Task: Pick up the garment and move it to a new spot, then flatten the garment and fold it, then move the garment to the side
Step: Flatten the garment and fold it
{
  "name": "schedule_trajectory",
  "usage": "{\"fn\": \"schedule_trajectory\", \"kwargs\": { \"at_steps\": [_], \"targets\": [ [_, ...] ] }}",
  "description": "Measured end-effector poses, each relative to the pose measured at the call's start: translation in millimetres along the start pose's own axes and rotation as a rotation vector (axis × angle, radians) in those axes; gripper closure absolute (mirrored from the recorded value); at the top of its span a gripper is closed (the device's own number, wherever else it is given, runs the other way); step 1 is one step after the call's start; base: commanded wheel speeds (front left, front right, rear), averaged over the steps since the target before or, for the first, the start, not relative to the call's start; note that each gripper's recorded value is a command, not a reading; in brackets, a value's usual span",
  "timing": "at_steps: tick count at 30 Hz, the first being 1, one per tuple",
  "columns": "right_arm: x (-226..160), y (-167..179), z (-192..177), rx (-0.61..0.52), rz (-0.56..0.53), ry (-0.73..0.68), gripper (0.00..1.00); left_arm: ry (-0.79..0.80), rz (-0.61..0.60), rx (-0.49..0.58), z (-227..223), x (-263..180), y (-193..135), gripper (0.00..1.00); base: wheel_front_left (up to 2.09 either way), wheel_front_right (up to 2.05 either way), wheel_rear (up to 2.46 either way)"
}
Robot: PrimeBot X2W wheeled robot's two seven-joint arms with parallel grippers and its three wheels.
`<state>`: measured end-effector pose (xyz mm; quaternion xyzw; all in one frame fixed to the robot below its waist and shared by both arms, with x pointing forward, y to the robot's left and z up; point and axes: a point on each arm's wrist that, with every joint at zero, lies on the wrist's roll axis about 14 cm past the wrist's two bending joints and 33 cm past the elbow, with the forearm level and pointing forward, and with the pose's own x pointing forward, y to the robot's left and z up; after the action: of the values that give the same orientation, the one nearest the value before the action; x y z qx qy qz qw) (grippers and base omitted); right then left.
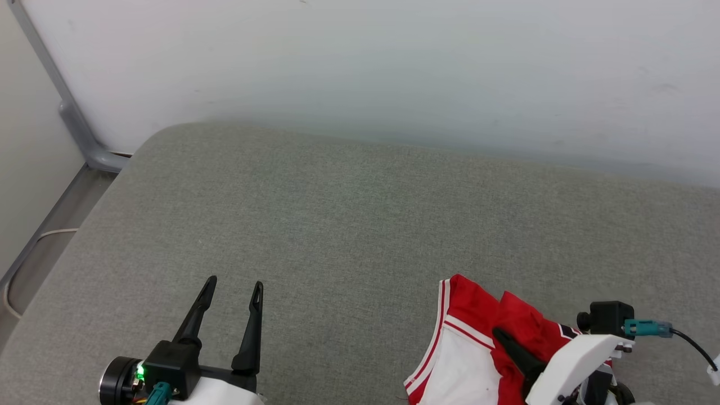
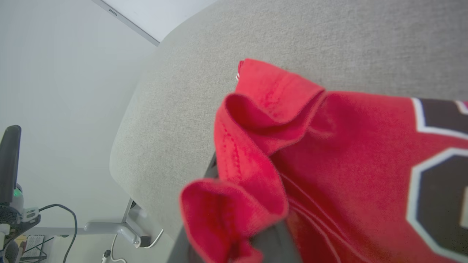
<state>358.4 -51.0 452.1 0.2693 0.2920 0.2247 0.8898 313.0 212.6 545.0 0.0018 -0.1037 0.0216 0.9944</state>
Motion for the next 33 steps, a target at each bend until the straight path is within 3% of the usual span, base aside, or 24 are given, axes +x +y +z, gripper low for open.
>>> {"fn": "schedule_trajectory", "kwargs": {
  "at_steps": [6,8,9,15,19,27,30,33],
  "targets": [
    [22,-3,-5,0.013,-0.009,-0.013,1.0,0.012,0.015,0.002,-3,-2,4,0.0,0.0,0.0,0.0],
    [26,-7,-11,0.001,-0.027,0.003,0.57,0.015,0.017,0.002,-4,-3,5,0.0,0.0,0.0,0.0],
    [29,-8,-14,-0.006,-0.031,0.012,0.0,0.016,0.02,0.002,-4,-3,6,0.0,0.0,0.0,0.0],
    [36,2,-21,-0.03,-0.005,0.037,0.0,0.016,0.029,0.003,-4,-4,9,0.0,0.0,0.0,0.0],
    [36,23,-22,-0.001,0.062,0.039,0.0,0.016,0.03,0.002,-4,-4,9,0.0,0.0,0.0,0.0],
    [26,67,-2,-0.048,0.19,-0.011,0.0,0.003,0.019,-0.004,-1,-3,6,0.0,0.0,0.0,0.0],
    [18,73,19,-0.114,0.191,-0.073,0.0,-0.007,0.003,-0.009,1,0,1,0.0,0.0,0.0,0.0],
    [11,73,57,-0.278,0.136,-0.17,0.0,-0.014,-0.015,-0.016,3,4,-5,0.0,0.0,0.0,0.0]
  ]
}}
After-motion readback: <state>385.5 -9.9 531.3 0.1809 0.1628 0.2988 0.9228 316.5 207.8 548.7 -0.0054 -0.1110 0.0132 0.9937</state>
